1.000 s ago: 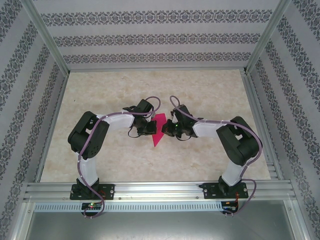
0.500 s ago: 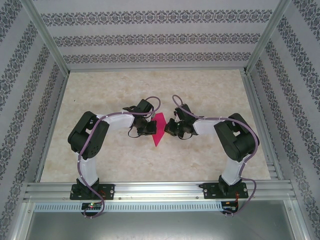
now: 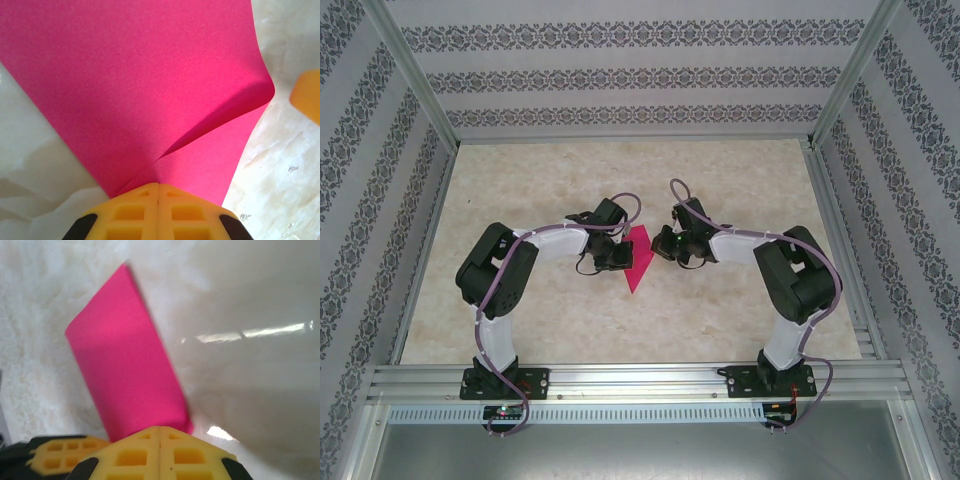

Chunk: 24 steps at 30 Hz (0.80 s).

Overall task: Fold a paper plane with a square sheet of paper (pick it up from the middle)
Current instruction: Third fold the triangle at the center of the table.

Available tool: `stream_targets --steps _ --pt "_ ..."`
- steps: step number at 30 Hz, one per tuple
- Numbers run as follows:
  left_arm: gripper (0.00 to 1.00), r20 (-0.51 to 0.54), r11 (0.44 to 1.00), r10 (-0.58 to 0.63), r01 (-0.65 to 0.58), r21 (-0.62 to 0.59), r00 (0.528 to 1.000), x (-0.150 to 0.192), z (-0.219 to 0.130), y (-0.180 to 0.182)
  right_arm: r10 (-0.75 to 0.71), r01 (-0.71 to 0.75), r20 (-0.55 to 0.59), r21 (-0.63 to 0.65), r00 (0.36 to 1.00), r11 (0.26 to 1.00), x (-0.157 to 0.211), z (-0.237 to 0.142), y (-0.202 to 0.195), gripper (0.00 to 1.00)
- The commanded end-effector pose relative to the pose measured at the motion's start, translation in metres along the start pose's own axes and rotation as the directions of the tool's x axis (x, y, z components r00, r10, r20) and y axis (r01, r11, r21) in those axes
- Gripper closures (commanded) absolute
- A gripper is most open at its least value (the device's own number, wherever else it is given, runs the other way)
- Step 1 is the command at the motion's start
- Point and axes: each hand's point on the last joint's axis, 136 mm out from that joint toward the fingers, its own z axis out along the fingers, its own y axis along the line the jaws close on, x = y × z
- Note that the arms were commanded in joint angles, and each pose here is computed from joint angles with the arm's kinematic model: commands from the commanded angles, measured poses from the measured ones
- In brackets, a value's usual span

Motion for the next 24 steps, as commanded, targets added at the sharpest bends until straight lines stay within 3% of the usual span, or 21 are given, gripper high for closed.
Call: stream_targets --steps 1,9,17,24 --pt "1.0 -0.067 0.987 -0.043 0.032 -0.156 0.997 0.02 0.008 0.038 -0.069 0.068 -0.02 -0.045 0.997 0.997 0.009 0.001 0.018 0.96" --pt "1.0 -0.072 0.986 -0.045 0.033 -0.166 0.996 0.023 0.009 0.041 0.001 0.001 -0.058 0.038 0.998 0.999 0.01 0.023 -0.006 0.97" --pt "1.0 -0.074 0.985 -0.045 0.032 -0.17 0.996 0.024 0.01 0.043 0.143 -0.148 0.051 0.133 0.988 0.98 -0.018 0.01 -0.045 0.97" --pt "1.0 -0.074 0.985 -0.047 0.034 -0.17 0.996 0.024 0.011 0.044 0.064 -0.068 0.12 0.026 0.991 0.997 -0.028 -0.015 -0.005 0.97"
